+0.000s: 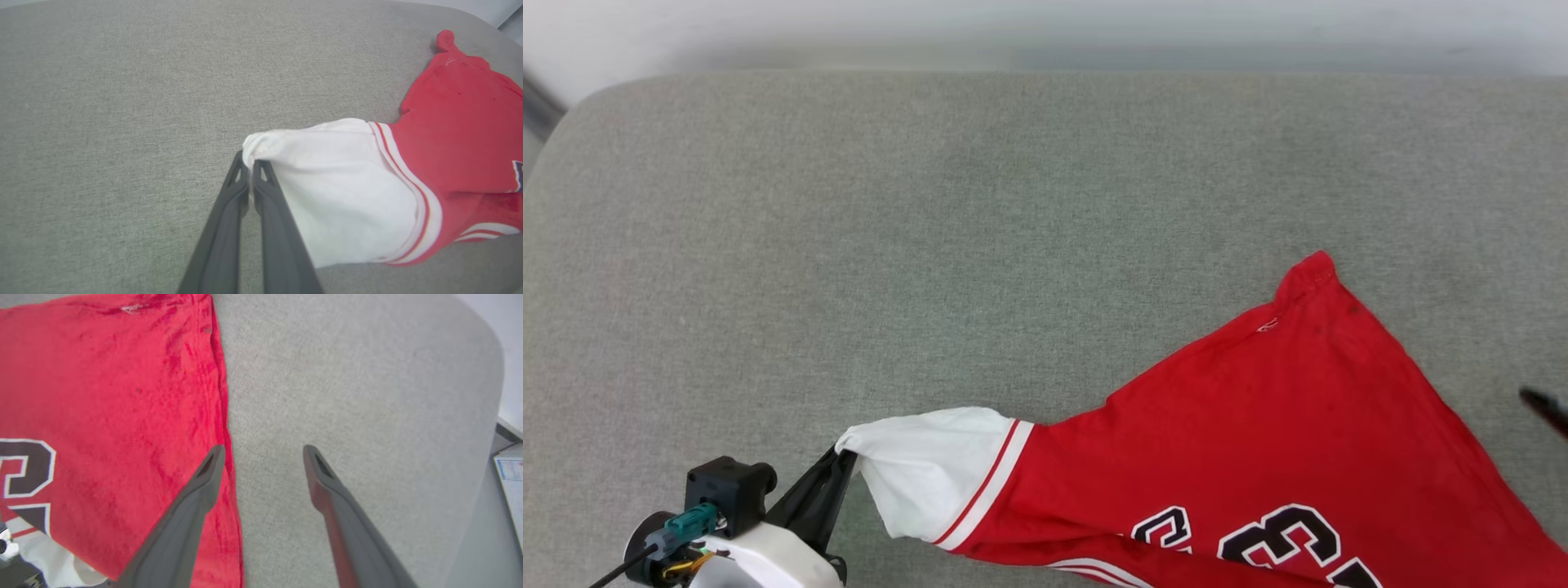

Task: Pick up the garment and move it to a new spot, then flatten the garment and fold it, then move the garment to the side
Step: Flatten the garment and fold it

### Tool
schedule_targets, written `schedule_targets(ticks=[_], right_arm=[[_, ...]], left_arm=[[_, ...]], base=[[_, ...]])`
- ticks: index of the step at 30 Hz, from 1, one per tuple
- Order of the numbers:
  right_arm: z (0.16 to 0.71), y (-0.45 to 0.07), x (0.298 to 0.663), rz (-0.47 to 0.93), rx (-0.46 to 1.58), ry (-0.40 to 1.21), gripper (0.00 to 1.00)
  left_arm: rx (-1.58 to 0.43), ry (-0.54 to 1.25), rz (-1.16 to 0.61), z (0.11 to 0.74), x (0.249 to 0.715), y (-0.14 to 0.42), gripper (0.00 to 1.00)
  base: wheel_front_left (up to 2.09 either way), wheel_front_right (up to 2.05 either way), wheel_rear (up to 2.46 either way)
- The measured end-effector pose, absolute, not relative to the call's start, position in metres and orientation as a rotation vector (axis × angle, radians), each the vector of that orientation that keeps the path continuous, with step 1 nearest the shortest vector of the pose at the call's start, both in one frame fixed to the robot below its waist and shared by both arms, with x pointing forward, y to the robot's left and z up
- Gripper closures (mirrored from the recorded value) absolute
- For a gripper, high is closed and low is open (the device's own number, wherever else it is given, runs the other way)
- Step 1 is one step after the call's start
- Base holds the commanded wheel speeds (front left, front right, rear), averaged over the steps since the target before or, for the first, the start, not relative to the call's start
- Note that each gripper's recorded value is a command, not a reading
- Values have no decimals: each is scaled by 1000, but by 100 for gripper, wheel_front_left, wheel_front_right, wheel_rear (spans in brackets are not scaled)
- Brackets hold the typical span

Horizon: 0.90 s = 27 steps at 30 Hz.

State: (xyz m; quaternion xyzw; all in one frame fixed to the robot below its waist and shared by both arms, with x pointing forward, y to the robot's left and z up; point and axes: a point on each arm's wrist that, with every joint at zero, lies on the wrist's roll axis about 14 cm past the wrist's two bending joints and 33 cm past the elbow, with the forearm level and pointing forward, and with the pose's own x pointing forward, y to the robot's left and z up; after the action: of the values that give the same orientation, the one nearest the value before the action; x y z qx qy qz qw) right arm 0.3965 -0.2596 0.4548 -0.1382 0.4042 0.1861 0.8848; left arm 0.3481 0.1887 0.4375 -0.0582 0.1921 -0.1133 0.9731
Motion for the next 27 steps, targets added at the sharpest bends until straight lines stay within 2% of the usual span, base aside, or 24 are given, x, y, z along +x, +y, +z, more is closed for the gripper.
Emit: schedule_targets(ticks=[5, 9, 19, 27], right_arm=[[489, -230, 441, 452, -428, 754, 0], [485, -207, 463, 500, -539, 817, 0], [421, -154, 512, 562, -571, 1031, 0], [361, -138, 509, 625, -533, 1150, 0]], left_arm=[[-110, 380, -233, 436, 355, 188, 100], [-107, 382, -236, 434, 361, 188, 100], [-94, 401, -234, 420, 377, 190, 100], [-81, 432, -228, 406, 385, 193, 100]], base=[[0, 0, 0], [0, 0, 0], [0, 0, 0], [0, 0, 0]])
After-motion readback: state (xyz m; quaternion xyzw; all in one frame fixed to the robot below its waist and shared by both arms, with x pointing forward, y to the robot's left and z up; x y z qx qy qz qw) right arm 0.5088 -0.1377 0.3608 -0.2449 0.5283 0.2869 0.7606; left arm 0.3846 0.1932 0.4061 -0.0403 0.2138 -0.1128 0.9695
